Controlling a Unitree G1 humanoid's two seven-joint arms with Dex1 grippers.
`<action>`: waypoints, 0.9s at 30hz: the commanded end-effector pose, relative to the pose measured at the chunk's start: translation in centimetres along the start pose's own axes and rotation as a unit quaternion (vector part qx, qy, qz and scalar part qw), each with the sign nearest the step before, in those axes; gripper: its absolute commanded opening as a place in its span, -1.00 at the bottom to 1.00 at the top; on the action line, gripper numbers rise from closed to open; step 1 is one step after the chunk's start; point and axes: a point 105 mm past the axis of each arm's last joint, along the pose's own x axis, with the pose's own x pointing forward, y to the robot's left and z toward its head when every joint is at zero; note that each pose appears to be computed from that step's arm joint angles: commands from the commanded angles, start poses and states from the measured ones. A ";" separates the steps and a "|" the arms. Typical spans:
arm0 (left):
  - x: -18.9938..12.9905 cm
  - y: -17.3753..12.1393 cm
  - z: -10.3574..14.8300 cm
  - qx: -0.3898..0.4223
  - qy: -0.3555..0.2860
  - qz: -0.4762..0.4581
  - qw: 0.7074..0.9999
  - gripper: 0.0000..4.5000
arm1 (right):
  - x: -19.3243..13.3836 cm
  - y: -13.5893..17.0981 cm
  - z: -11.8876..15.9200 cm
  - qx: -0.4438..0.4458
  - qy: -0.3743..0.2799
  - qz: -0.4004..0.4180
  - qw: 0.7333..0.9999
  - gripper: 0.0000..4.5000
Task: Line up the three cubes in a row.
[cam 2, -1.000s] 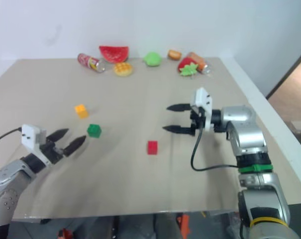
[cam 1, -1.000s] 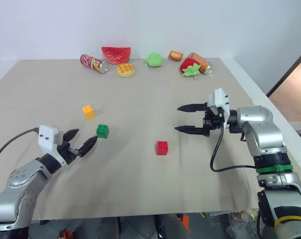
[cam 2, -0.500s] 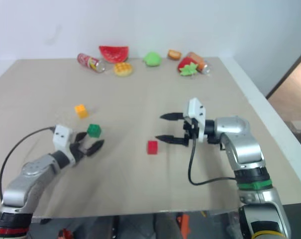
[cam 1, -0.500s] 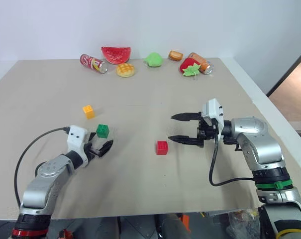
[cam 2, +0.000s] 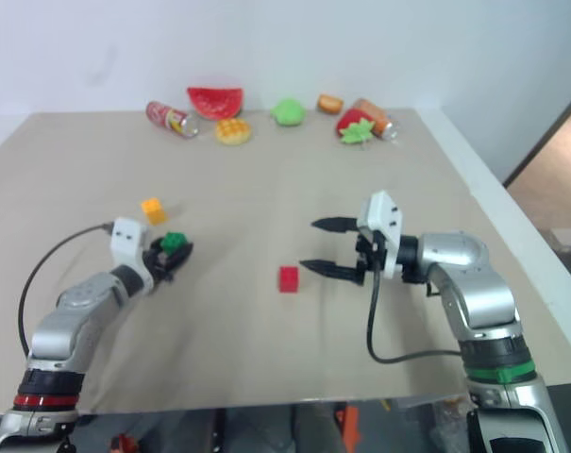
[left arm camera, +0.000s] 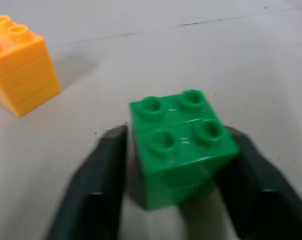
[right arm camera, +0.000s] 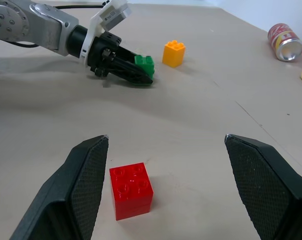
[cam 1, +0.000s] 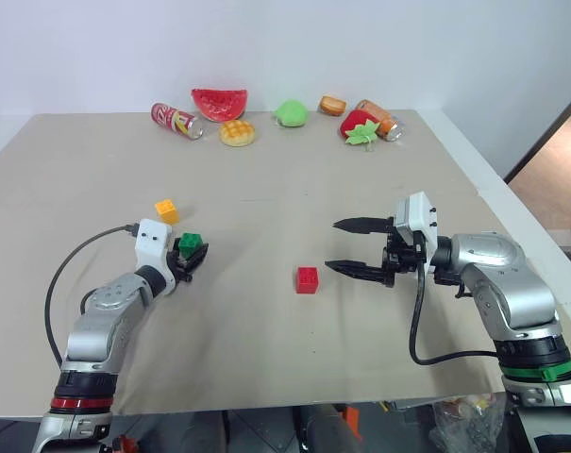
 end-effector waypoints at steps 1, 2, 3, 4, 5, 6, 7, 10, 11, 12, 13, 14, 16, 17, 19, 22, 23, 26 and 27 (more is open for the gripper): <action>-0.1 0.0 1.2 0.009 -0.022 -0.006 1.000 -0.39 | -0.4 -0.1 1.3 -0.025 -0.014 -0.007 1.000 0.72; -0.2 -0.2 1.4 0.010 -0.026 -0.011 1.000 -0.39 | -0.3 -0.1 1.3 -0.024 -0.013 -0.006 1.000 0.72; -0.2 -0.3 1.6 0.011 -0.028 -0.016 0.999 -0.39 | -0.3 -0.1 1.2 -0.024 -0.012 -0.006 1.000 0.72; -0.3 -0.3 1.9 0.016 -0.032 -0.020 0.999 -0.39 | -0.2 -0.1 1.2 -0.024 -0.012 -0.005 1.000 0.72; -0.4 -0.3 2.0 0.019 -0.035 -0.021 0.999 -0.39 | -0.2 -0.1 1.2 -0.025 -0.012 -0.004 1.000 0.72; -0.6 -0.3 2.7 0.036 -0.043 -0.043 0.998 -0.39 | -0.1 -0.1 1.3 -0.025 -0.014 -0.002 1.000 0.72; -0.8 -0.4 3.1 0.048 -0.048 -0.059 0.996 -0.39 | 0.0 -0.2 1.3 -0.025 -0.015 -0.001 1.000 0.72; -1.3 -1.3 3.9 0.095 -0.047 -0.134 0.985 -0.39 | 0.1 -0.3 1.3 -0.028 -0.014 -0.001 0.999 0.72; -1.5 -1.8 4.0 0.120 -0.045 -0.169 0.977 -0.39 | 0.1 -0.3 1.3 -0.028 -0.014 -0.001 0.999 0.72; -1.7 -2.3 3.9 0.144 -0.042 -0.199 0.969 -0.39 | 0.1 -0.2 1.3 -0.028 -0.014 -0.001 0.999 0.72; -1.7 -2.8 3.8 0.167 -0.035 -0.228 0.959 -0.39 | 0.0 -0.2 1.3 -0.029 -0.013 -0.003 0.999 0.72; -1.7 -3.2 3.6 0.185 -0.029 -0.252 0.949 -0.39 | 0.0 -0.2 1.2 -0.029 -0.013 -0.004 0.999 0.72; -1.6 -4.4 2.8 0.224 -0.018 -0.313 0.923 -0.39 | -0.1 -0.1 1.3 -0.029 -0.013 -0.007 0.999 0.72; -1.5 -4.8 2.5 0.236 -0.014 -0.336 0.912 -0.39 | -0.2 -0.1 1.4 -0.029 -0.014 -0.009 0.999 0.72; -1.0 -5.8 1.9 0.258 -0.013 -0.380 0.888 -0.39 | -0.4 0.0 1.4 -0.030 -0.013 -0.014 0.999 0.72; 0.1 -6.8 1.4 0.272 -0.015 -0.416 0.867 -0.39 | -0.7 0.2 1.6 -0.032 -0.011 -0.022 0.999 0.72; 0.4 -7.1 1.3 0.274 -0.017 -0.425 0.863 -0.39 | -0.9 0.2 1.6 -0.032 -0.011 -0.023 0.999 0.72; 1.9 -8.5 1.4 0.276 -0.030 -0.447 0.850 -0.39 | -1.4 0.5 1.8 -0.030 -0.010 -0.033 0.999 0.72; 2.3 -8.8 1.5 0.275 -0.035 -0.453 0.847 -0.39 | -1.6 0.6 1.9 -0.029 -0.010 -0.036 0.999 0.72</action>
